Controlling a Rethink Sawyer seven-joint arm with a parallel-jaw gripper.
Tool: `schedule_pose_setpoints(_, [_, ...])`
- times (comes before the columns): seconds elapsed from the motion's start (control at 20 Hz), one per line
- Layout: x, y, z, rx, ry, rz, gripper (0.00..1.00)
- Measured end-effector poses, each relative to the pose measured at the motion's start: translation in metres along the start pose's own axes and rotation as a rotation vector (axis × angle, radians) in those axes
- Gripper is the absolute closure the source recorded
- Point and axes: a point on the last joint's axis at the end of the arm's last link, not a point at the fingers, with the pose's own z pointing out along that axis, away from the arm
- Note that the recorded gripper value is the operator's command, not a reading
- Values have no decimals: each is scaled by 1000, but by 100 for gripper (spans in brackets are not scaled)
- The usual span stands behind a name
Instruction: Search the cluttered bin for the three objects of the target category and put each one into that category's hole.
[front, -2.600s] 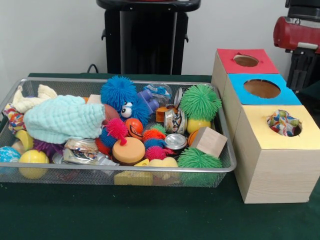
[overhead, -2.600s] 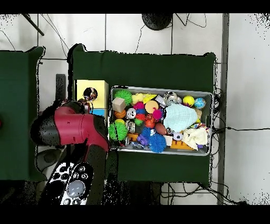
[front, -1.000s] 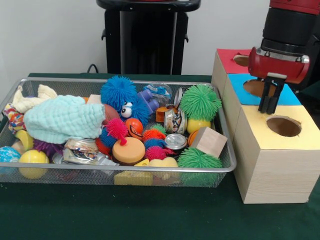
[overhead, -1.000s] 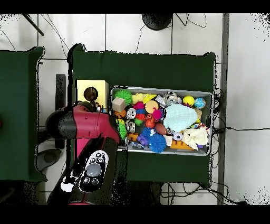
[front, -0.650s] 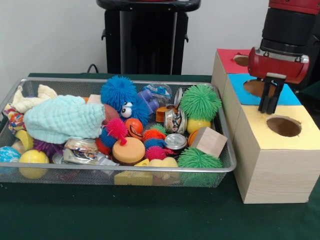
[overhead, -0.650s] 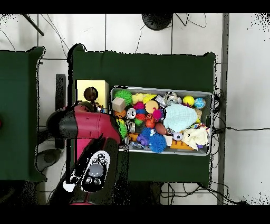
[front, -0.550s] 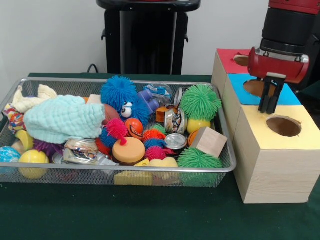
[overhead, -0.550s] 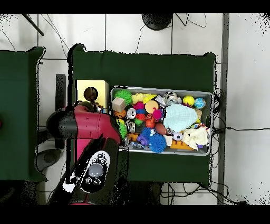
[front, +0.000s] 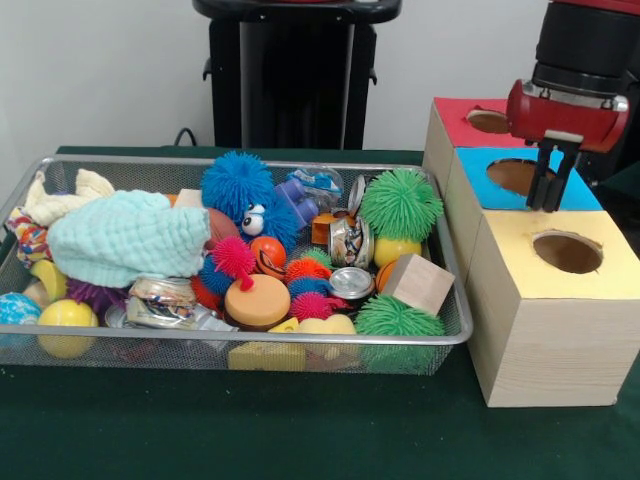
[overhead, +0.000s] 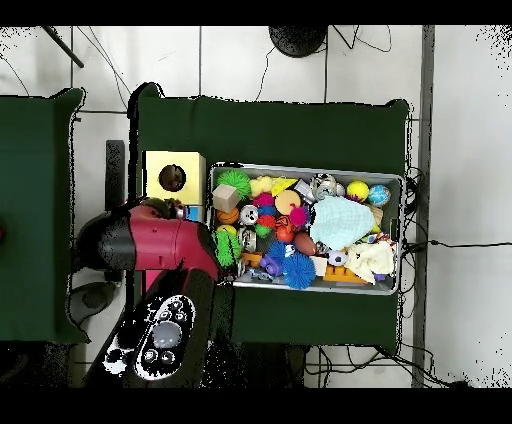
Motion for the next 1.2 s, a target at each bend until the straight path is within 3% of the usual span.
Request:
schedule_pose_setpoints(0.45, [-7, -11, -48, 12, 33, 13, 100])
schedule_pose_setpoints(0.9, [-25, -25, -87, 10, -31, 21, 100])
schedule_pose_setpoints(1.2, [-29, -35, -99, 29, -56, 7, 100])
